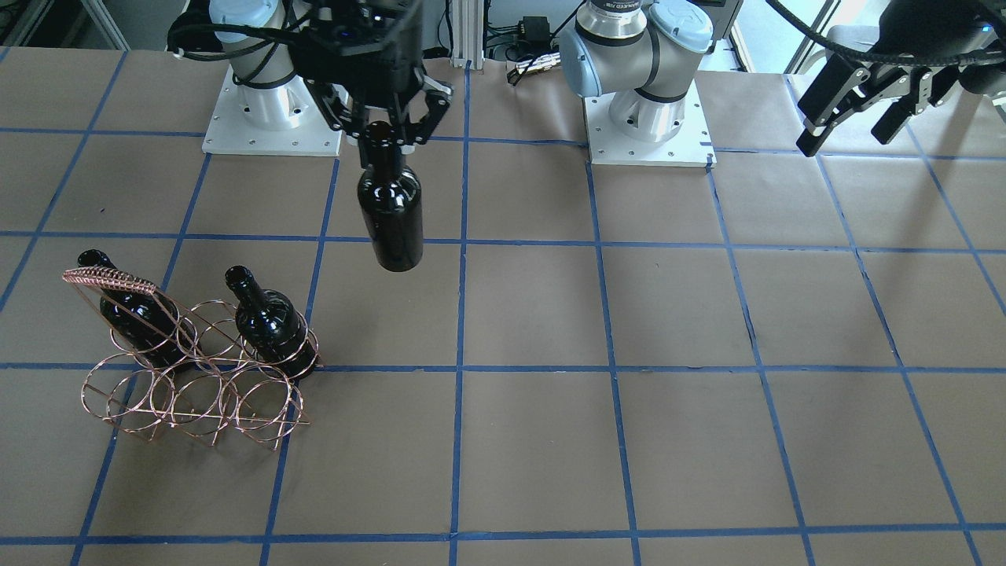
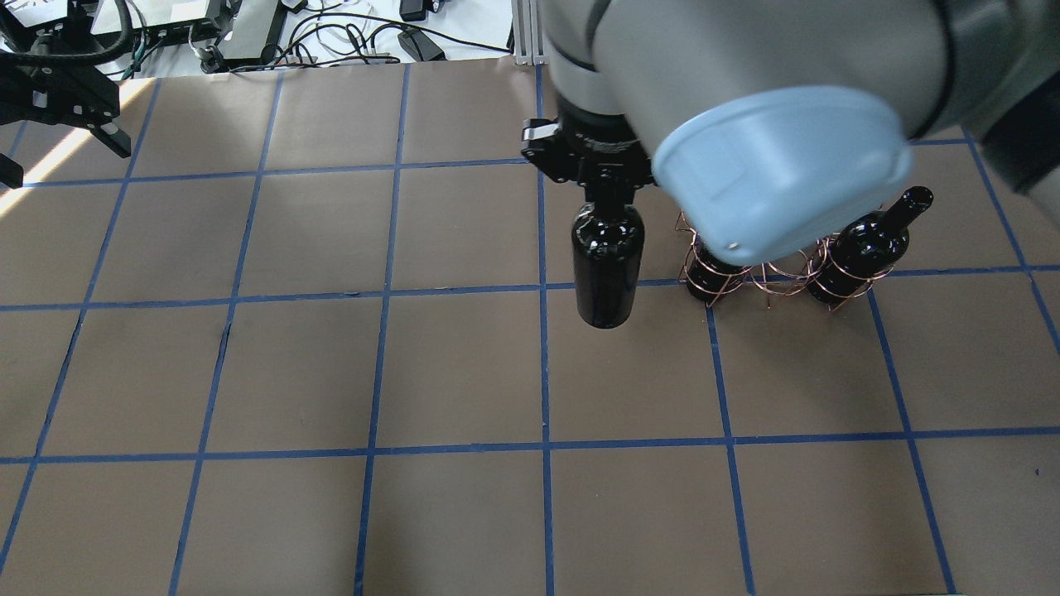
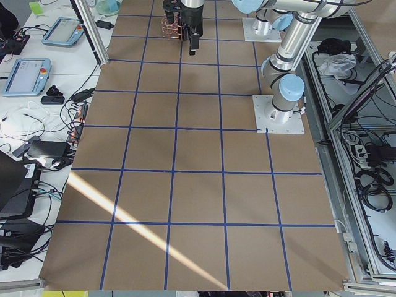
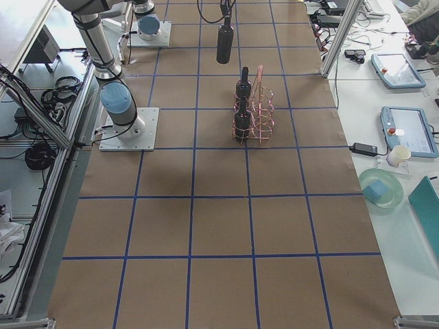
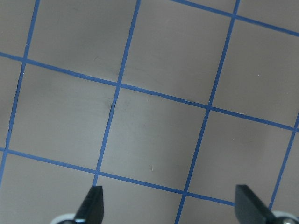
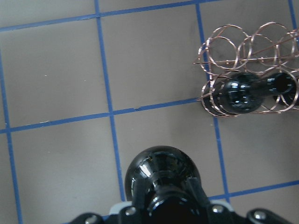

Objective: Place wine into wine basket
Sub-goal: 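Carry the bottle over the wire basket and lower it into the middle slot, then push the bottle down into the basket slot while the left arm withdraws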

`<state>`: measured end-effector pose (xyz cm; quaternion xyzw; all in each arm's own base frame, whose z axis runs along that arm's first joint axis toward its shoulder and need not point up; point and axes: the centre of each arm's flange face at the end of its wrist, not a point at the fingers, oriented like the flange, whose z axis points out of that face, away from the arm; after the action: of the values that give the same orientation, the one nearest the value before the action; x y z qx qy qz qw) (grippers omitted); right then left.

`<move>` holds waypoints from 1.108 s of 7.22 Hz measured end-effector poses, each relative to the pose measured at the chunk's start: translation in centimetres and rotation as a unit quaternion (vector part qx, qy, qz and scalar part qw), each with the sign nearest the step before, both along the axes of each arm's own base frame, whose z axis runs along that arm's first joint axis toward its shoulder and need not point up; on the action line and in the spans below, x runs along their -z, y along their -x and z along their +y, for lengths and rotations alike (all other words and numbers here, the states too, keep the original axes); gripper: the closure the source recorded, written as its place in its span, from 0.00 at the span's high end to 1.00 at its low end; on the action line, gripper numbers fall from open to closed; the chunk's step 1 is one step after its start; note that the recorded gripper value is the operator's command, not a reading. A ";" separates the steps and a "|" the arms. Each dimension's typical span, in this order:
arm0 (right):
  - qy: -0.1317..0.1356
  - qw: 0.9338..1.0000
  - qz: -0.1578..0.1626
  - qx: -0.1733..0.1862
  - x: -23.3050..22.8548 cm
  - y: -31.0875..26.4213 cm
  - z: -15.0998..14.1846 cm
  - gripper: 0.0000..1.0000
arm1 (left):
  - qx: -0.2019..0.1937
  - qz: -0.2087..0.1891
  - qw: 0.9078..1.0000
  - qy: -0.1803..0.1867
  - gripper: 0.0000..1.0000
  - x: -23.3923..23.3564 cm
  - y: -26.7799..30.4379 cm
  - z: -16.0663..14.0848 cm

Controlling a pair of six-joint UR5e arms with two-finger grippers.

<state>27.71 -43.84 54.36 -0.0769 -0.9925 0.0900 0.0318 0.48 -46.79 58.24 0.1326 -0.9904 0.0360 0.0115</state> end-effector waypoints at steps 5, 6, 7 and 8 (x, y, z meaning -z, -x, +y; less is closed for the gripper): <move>0.004 1.000 0.006 0.004 -2.3 16.8 -0.3 0.00 | 0.001 0.001 1.000 -0.001 1.00 0.2 0.0 -0.1; 0.013 1.000 -0.005 0.001 -1.9 19.2 -1.0 0.00 | 0.001 0.002 1.000 -0.003 1.00 0.4 0.3 -0.2; 0.029 0.999 -0.012 -0.009 -1.1 21.3 -1.8 0.00 | 0.000 0.001 1.000 -0.009 1.00 0.9 1.6 -0.4; 0.046 0.998 -0.013 -0.030 -0.5 22.6 -2.4 0.00 | -0.001 -0.012 1.000 -0.017 1.00 1.4 4.0 -0.6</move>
<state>5.14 -46.29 54.88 -0.0494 -0.9894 0.1356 0.0128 -3.51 -47.36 56.85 0.1338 -0.9908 0.0204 -0.0029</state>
